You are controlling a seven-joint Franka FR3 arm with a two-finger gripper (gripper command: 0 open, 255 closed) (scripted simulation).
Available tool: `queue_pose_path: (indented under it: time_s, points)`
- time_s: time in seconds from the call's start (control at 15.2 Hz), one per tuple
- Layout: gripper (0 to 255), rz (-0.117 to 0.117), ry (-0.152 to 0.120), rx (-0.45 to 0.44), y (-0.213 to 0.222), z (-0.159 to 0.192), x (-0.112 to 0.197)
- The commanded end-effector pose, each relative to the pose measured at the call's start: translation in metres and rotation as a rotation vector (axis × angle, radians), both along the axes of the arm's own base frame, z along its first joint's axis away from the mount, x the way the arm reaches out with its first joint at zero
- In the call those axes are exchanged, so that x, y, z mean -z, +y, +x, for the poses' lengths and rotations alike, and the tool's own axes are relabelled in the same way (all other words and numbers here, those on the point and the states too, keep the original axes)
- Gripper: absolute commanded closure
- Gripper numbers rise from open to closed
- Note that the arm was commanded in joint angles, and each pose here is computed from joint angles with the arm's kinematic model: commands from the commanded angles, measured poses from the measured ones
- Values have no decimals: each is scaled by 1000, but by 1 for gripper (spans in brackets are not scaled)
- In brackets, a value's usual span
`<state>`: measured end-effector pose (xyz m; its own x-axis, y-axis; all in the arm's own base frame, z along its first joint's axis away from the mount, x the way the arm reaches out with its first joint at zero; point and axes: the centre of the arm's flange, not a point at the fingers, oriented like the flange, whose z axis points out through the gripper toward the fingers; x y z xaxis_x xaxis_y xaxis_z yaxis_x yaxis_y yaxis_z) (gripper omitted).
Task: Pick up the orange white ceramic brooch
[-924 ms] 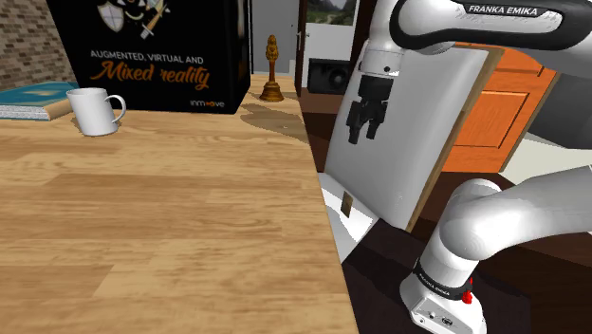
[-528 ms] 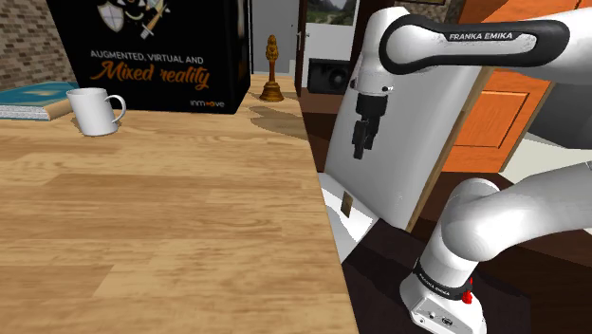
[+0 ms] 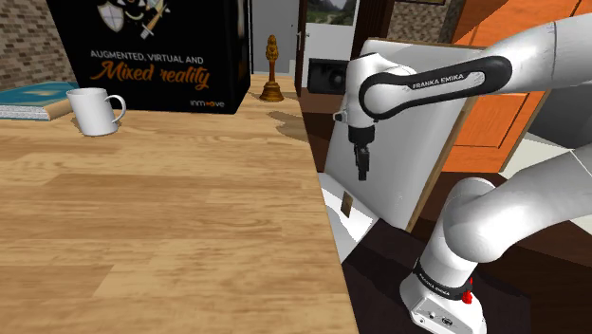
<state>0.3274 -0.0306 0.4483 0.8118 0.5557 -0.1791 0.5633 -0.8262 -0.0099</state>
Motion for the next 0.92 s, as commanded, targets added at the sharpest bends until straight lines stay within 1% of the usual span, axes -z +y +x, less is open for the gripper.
queue_pose_path:
  time_s: [0.0, 0.66, 0.86]
  points:
    - [0, -25, 21, -125, -6, 7, 24]
    - [0, -146, 122, -690, -36, 43, 138]
    - [0, -146, 122, -690, -36, 43, 154]
